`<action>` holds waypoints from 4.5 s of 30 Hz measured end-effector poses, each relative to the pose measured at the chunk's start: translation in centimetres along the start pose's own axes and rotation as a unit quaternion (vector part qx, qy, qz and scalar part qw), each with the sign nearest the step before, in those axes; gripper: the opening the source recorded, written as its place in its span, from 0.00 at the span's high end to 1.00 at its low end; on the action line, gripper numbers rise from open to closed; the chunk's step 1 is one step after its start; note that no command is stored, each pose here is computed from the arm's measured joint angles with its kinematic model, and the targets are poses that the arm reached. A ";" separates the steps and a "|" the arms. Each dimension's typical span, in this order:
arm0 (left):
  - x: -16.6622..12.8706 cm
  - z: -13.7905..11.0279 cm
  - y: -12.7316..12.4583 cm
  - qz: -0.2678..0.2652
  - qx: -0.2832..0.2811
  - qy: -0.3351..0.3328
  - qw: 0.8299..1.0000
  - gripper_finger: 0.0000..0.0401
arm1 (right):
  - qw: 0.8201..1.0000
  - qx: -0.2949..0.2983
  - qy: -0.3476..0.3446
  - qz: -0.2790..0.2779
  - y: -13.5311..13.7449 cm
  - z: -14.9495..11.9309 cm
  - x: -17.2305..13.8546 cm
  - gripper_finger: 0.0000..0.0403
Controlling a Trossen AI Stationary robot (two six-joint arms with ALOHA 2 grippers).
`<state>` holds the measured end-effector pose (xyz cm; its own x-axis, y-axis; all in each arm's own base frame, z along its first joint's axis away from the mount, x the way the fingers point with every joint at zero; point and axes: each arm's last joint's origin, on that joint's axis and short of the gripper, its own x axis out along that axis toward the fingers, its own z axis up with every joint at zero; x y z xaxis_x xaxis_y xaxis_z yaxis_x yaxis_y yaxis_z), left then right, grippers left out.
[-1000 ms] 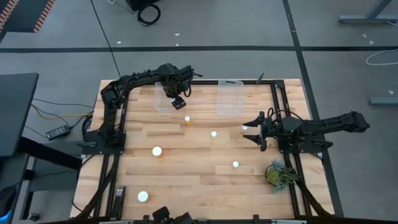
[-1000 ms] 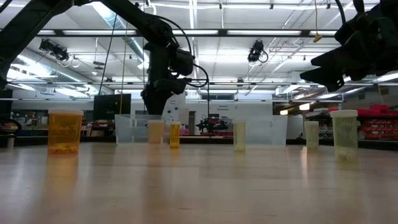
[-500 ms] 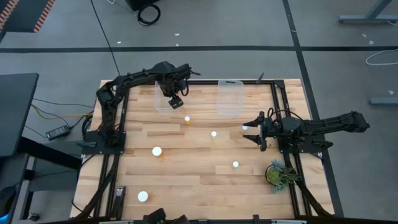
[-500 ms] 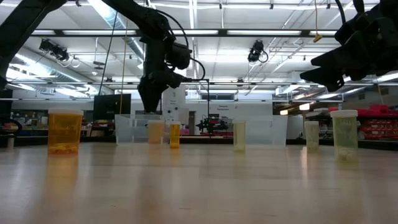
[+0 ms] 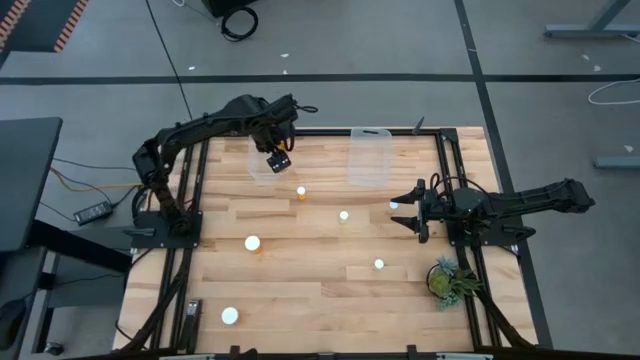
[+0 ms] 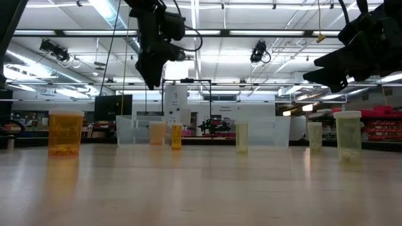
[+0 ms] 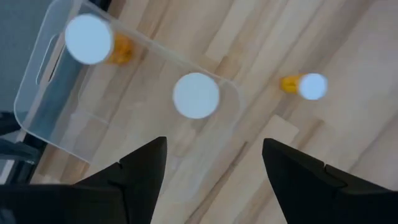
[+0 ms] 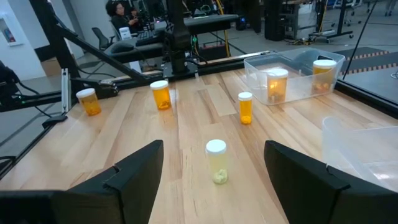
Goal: Pick and place medicine bottles into bin by pill shape (circle, oval)
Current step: Put the large orange pill bottle into the left transparent bin
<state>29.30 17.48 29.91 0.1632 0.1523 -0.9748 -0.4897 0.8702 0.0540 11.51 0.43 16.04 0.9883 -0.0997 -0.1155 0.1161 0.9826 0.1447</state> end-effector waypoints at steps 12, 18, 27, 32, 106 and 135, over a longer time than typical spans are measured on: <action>-1.9 -1.3 -6.0 -0.021 0.090 -0.001 0.996 0.32 | 1.000 0.000 0.000 0.000 0.0 0.0 0.0 0.29; -2.1 -1.8 -8.1 -0.027 0.111 0.001 0.993 0.32 | 1.000 0.000 0.000 0.000 0.0 0.0 0.0 0.29; 0.8 -4.9 -9.9 -0.030 0.142 0.027 0.989 0.36 | 1.000 0.000 0.000 0.000 0.0 0.0 0.0 0.29; 1.5 -7.3 -10.0 -0.035 0.121 0.006 0.992 0.40 | 1.000 0.000 0.001 0.000 0.0 0.0 0.0 0.29; 6.5 -19.7 -19.9 -0.014 0.057 -0.039 0.997 0.05 | 1.000 0.000 0.001 0.000 0.0 0.0 0.0 0.29; 7.3 -20.3 -19.6 -0.017 0.050 -0.023 0.998 0.28 | 1.000 0.000 0.001 0.000 0.0 0.0 0.0 0.29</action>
<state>22.66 -7.98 17.34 0.2182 0.1415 -0.9656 -0.3956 0.9173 0.0451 11.50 0.43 16.01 0.9880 -0.1001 -0.1172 0.1167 0.9826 0.1444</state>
